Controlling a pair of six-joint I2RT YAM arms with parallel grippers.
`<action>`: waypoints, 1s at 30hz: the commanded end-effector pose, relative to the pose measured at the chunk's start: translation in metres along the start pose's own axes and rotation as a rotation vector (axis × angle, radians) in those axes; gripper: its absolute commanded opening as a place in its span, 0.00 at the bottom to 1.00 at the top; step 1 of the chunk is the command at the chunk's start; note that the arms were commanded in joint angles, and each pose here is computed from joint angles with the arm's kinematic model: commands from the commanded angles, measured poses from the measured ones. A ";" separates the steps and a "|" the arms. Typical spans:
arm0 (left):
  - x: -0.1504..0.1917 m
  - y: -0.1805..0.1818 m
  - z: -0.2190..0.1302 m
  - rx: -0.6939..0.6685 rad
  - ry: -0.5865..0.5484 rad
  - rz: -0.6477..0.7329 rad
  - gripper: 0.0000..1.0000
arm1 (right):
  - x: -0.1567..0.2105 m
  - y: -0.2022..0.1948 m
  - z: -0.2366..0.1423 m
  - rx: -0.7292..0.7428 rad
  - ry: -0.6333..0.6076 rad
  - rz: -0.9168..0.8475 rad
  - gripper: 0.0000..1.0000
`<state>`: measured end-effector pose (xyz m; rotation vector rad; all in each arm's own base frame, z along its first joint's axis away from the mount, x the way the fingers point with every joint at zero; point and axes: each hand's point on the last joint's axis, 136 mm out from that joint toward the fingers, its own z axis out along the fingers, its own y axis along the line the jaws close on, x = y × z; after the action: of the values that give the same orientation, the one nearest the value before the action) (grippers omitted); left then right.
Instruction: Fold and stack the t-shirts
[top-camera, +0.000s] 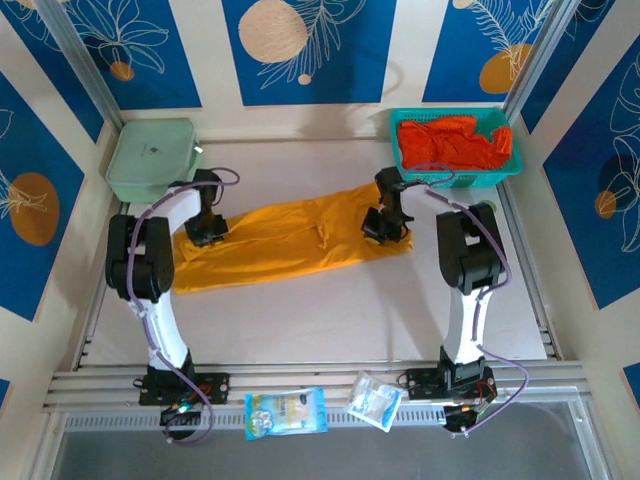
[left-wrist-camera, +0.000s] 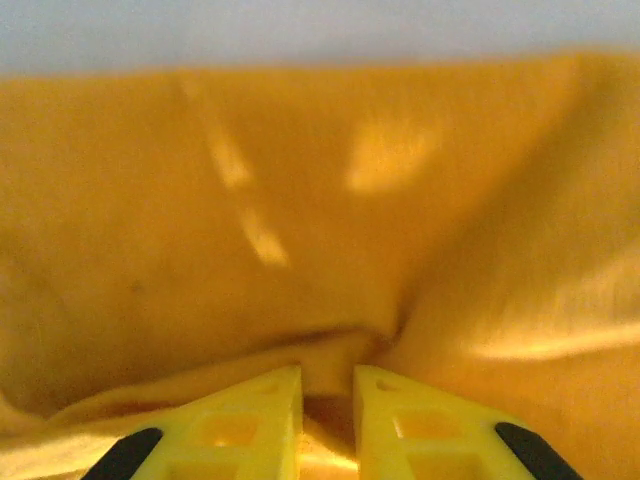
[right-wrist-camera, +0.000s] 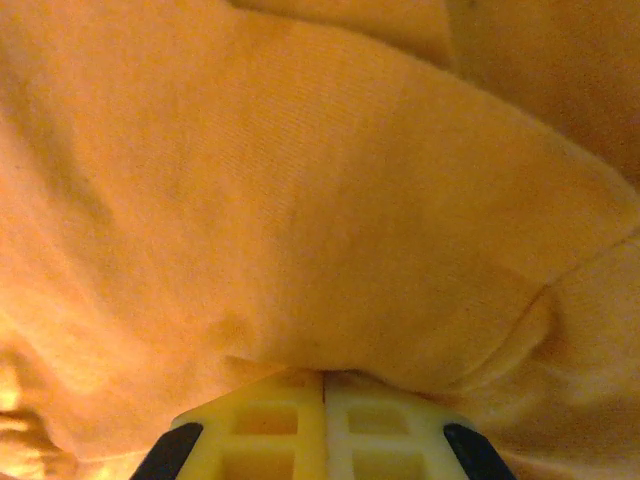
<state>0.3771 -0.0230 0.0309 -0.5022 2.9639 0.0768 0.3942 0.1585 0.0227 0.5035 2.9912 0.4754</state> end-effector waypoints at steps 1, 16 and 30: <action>0.019 0.010 -0.015 -0.022 -0.003 -0.008 0.21 | -0.008 0.003 0.014 0.048 0.036 -0.045 0.00; 0.082 0.008 -0.043 0.091 0.005 -0.044 0.26 | -0.114 0.076 0.039 -0.081 0.035 -0.166 0.00; -0.019 0.046 -0.089 -0.049 -0.140 -0.127 0.25 | -0.070 0.102 -0.050 -0.182 -0.088 -0.135 0.00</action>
<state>0.3703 0.0020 0.1509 -0.6182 2.6985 0.0710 0.4935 0.1928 0.0551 0.3001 2.9515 0.6163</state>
